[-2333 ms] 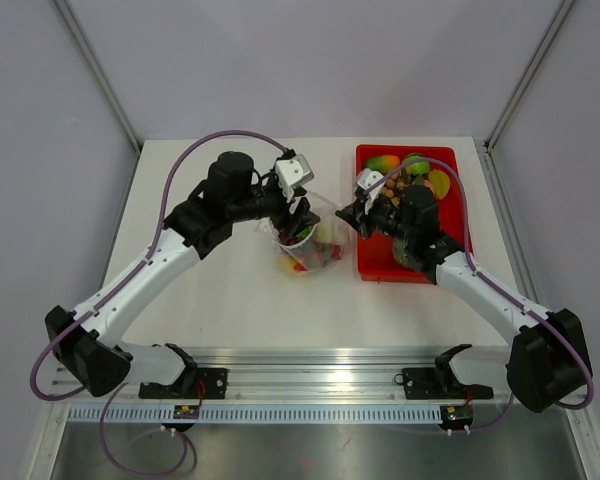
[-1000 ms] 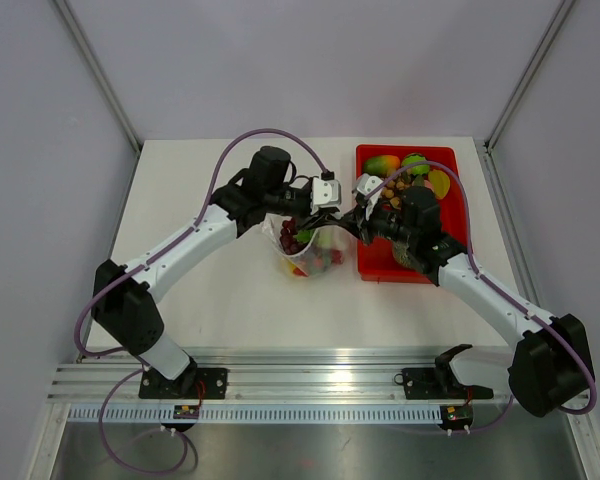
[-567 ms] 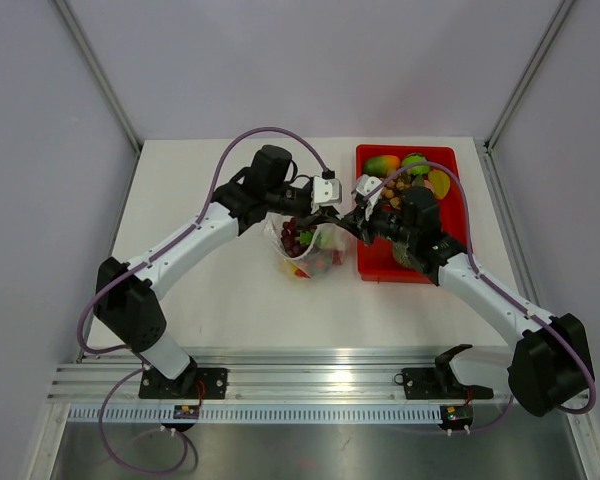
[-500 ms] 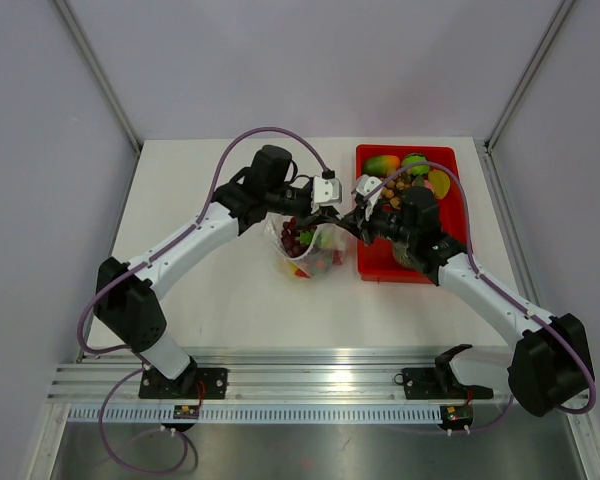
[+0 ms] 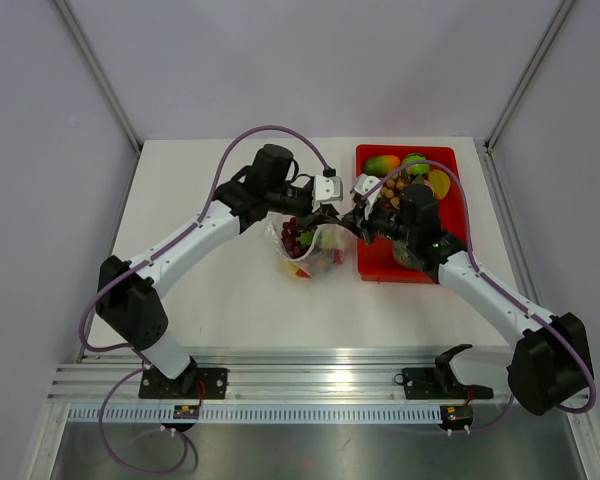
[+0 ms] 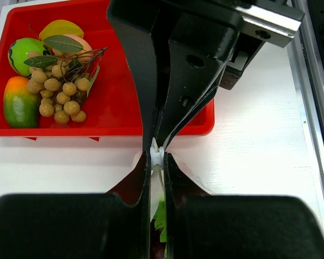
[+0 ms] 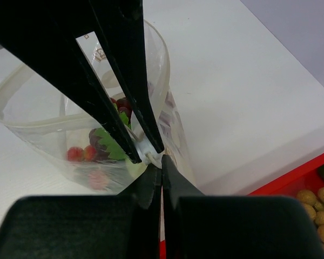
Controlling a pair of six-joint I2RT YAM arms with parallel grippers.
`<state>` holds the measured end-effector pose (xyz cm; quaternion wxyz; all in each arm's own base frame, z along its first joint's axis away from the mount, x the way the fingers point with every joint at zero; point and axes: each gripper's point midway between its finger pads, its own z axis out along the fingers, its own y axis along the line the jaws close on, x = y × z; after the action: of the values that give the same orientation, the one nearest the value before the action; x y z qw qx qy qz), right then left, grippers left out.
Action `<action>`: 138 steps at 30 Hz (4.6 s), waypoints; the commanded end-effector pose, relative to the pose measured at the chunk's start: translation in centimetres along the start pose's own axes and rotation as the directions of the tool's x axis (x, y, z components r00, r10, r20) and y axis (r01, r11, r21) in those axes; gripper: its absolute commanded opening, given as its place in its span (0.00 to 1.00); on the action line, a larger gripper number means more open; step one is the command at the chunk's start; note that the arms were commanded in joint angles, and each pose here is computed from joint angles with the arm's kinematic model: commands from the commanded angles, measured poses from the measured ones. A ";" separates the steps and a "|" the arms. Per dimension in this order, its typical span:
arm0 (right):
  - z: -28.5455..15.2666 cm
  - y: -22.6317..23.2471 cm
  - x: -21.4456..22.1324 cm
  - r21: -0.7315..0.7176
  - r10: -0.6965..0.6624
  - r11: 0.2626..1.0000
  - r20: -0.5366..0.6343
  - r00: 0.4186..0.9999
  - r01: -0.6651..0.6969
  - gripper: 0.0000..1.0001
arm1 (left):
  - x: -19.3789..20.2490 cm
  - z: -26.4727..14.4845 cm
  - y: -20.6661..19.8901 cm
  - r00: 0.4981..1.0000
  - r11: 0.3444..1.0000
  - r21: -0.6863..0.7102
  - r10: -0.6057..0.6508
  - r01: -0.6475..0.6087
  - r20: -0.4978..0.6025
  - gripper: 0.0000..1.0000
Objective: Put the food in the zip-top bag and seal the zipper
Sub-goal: Zip the zipper food storage bag at the center of the board, then pick up the zipper food storage bag at the center of the board, then place the zipper food storage bag at the center of the board, then reset both arms
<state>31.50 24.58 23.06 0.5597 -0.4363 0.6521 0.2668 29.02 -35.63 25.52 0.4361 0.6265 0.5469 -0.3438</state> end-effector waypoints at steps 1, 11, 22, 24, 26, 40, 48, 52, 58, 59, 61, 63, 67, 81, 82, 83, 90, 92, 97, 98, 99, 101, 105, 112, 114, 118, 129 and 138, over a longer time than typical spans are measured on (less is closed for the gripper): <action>-0.7 -2.8 -5.3 0.124 -0.122 0.987 0.127 0.984 0.106 0.00 | -1.0 0.3 -1.4 0.999 0.997 0.068 -0.029 0.027 0.020 0.00; -2.4 -5.4 -4.1 0.325 -0.074 0.945 0.157 0.985 0.019 0.00 | 0.3 -0.3 -2.2 0.999 0.997 0.057 -0.044 0.045 -0.019 0.00; -2.5 -5.7 -3.0 0.360 -0.032 0.932 0.177 0.984 -0.035 0.00 | 3.1 -1.2 -2.8 0.991 0.995 0.019 -0.095 0.097 -0.092 0.00; -2.7 -5.7 -3.1 0.368 -0.035 0.929 0.185 0.982 -0.037 0.00 | 3.7 -1.4 -2.7 0.988 0.994 0.003 -0.109 0.110 -0.107 0.00; -3.1 -5.8 -3.0 0.381 -0.036 0.924 0.192 0.981 -0.040 0.00 | 3.9 -1.6 -2.4 0.987 0.993 -0.014 -0.116 0.116 -0.112 0.00; -4.6 -6.3 -1.2 0.441 -0.005 0.895 0.173 0.985 -0.073 0.00 | 4.5 -5.0 -0.1 0.977 0.982 -0.135 -0.151 0.131 -0.152 0.00; -5.2 -7.2 -1.0 0.479 0.019 0.871 0.195 0.981 -0.112 0.00 | 4.6 -8.2 0.1 0.976 0.969 -0.213 -0.157 0.123 -0.152 0.00; -5.1 -7.4 -0.9 0.484 0.028 0.866 0.200 0.979 -0.124 0.00 | 5.7 -9.2 0.1 0.969 0.956 -0.254 -0.189 0.144 -0.162 0.00; -5.0 -7.6 -0.5 0.494 0.037 0.859 0.199 0.979 -0.133 0.00 | 7.7 -11.4 0.2 0.954 0.927 -0.326 -0.249 0.185 -0.169 0.00; -5.0 -7.6 -0.5 0.492 0.037 0.860 0.199 0.979 -0.132 0.00 | 7.9 -11.7 0.2 0.952 0.924 -0.335 -0.253 0.186 -0.170 0.00; -5.0 -7.6 -0.4 0.492 0.040 0.860 0.197 0.980 -0.134 0.00 | 8.4 -12.3 0.3 0.947 0.913 -0.358 -0.272 0.198 -0.170 0.00; -4.9 -7.6 -0.3 0.489 0.044 0.861 0.200 0.979 -0.139 0.00 | 8.3 -13.1 0.3 0.949 0.904 -0.381 -0.272 0.195 -0.161 0.00; -4.8 -7.6 -0.2 0.489 0.048 0.861 0.200 0.979 -0.142 0.00 | 8.8 -14.1 0.4 0.945 0.884 -0.418 -0.291 0.207 -0.149 0.00; -4.2 -7.7 -0.6 0.467 0.066 0.869 0.222 0.973 -0.166 0.00 | 12.3 -17.0 0.6 0.912 0.797 -0.537 -0.394 0.277 -0.115 0.00; -4.2 -7.7 -0.7 0.465 0.065 0.869 0.226 0.972 -0.166 0.00 | 12.7 -17.1 0.4 0.908 0.793 -0.541 -0.403 0.281 -0.118 0.00; -4.2 -7.8 -0.7 0.464 0.069 0.869 0.229 0.971 -0.171 0.00 | 12.9 -17.3 0.4 0.906 0.787 -0.550 -0.405 0.279 -0.121 0.00; -3.2 -7.5 -1.4 0.416 0.075 0.893 0.238 0.968 -0.171 0.00 | 11.7 -17.5 0.6 0.919 0.777 -0.558 -0.389 0.291 -0.062 0.00; -2.8 -7.5 -2.8 0.388 0.078 0.905 0.257 0.963 -0.177 0.00 | 10.1 -17.8 1.5 0.933 0.780 -0.562 -0.357 0.275 -0.039 0.00; -0.3 -9.0 -4.4 0.341 0.176 0.906 0.235 0.956 -0.250 0.02 | 7.4 -18.7 5.0 0.957 0.763 -0.606 -0.289 0.226 -0.007 0.00; -0.1 -9.9 -7.2 0.335 0.150 0.912 0.262 0.953 -0.236 0.02 | 6.9 -18.9 5.9 0.963 0.760 -0.615 -0.270 0.208 -0.007 0.00; 1.2 -10.4 -6.4 0.325 0.173 0.914 0.228 0.958 -0.242 0.01 | 6.0 -19.4 7.0 0.972 0.754 -0.633 -0.234 0.174 -0.013 0.00; 2.5 -12.0 -9.1 0.318 0.124 0.923 0.282 0.951 -0.215 0.00 | 6.2 -20.0 9.3 0.973 0.732 -0.662 -0.229 0.161 -0.016 0.00; 4.2 -14.1 -12.2 0.313 0.076 0.930 0.349 0.934 -0.193 0.00 | 3.5 -22.6 13.3 0.979 0.686 -0.707 -0.198 0.169 0.043 0.00; 6.6 -8.2 -7.8 0.068 0.166 0.980 0.258 0.952 -0.190 0.41 | 3.9 -24.5 12.8 0.975 0.636 -0.744 -0.200 0.205 0.098 0.63; 6.9 -5.7 -6.2 0.050 0.166 0.982 0.222 0.961 -0.181 0.60 | 3.4 -25.0 12.1 0.973 0.599 -0.769 -0.182 0.225 0.142 0.99; 5.4 -5.4 -2.8 0.163 0.219 0.956 0.157 0.963 -0.244 0.66 | 2.8 -25.3 10.7 0.958 0.566 -0.774 -0.189 0.286 0.216 0.99; -5.2 -9.8 -2.8 0.668 0.466 0.639 0.058 0.883 -0.382 0.99 | 3.3 -26.3 6.6 0.784 0.279 -0.752 -0.399 0.598 0.475 0.99; -13.6 -8.6 2.9 0.892 0.613 0.317 0.067 0.787 -0.322 0.99 | 8.3 -26.5 0.6 0.715 0.102 -0.771 -0.467 0.629 0.521 0.99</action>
<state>35.00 12.60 27.16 0.5351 0.0251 0.8418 0.0664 31.08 -9.42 28.71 0.5757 0.0509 0.7994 -0.1641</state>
